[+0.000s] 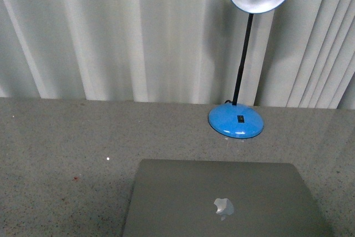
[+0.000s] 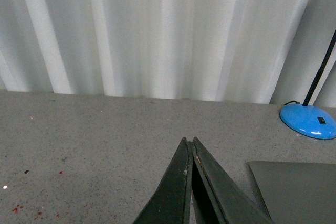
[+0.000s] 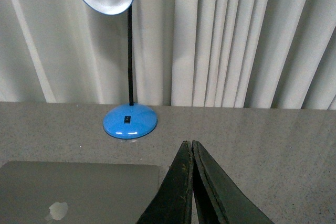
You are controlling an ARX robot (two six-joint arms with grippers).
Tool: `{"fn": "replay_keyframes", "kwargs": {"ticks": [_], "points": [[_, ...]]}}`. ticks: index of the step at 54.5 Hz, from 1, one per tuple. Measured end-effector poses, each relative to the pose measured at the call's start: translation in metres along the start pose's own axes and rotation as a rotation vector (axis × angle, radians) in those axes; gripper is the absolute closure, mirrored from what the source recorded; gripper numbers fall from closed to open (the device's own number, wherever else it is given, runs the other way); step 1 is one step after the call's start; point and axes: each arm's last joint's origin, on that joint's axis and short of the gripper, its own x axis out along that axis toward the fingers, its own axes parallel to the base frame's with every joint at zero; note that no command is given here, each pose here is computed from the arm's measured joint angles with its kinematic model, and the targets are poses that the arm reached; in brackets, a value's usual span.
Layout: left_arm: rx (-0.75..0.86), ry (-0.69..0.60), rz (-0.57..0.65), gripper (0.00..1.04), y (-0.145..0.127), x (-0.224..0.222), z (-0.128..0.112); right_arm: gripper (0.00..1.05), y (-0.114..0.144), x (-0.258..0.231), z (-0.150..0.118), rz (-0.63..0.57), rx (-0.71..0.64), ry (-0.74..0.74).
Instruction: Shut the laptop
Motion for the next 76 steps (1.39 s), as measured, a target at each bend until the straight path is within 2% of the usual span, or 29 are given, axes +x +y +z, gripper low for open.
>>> {"fn": "replay_keyframes", "kwargs": {"ticks": [28,31,40,47,66,68,70,76], "points": [[0.0,-0.002,0.0,1.01,0.0,-0.013,0.0,1.02,0.0,-0.017,-0.005,0.002,0.0,0.034],[0.0,0.034,-0.001,1.01,0.0,-0.02,-0.004,1.02,0.0,-0.02,-0.003,0.002,0.0,0.002],[-0.001,0.006,0.0,1.0,0.0,-0.024,-0.003,1.02,0.0,-0.02,-0.003,0.002,0.0,0.006],[0.0,0.005,0.0,0.72,0.0,-0.024,-0.003,0.76,0.0,-0.02,-0.003,0.002,0.0,0.006],[0.0,0.005,0.0,0.11,0.0,-0.025,-0.003,0.16,0.0,-0.02,-0.003,0.002,0.0,0.006],[0.0,0.005,0.0,0.06,0.0,-0.025,-0.003,0.11,0.0,-0.02,-0.003,0.002,0.0,0.006],[0.002,0.005,0.0,0.06,0.0,-0.025,-0.003,0.06,0.0,-0.02,-0.003,0.002,0.0,0.006],[0.002,0.005,0.0,0.07,0.0,-0.025,-0.003,0.07,0.0,-0.02,-0.003,0.002,0.0,0.006]]}}
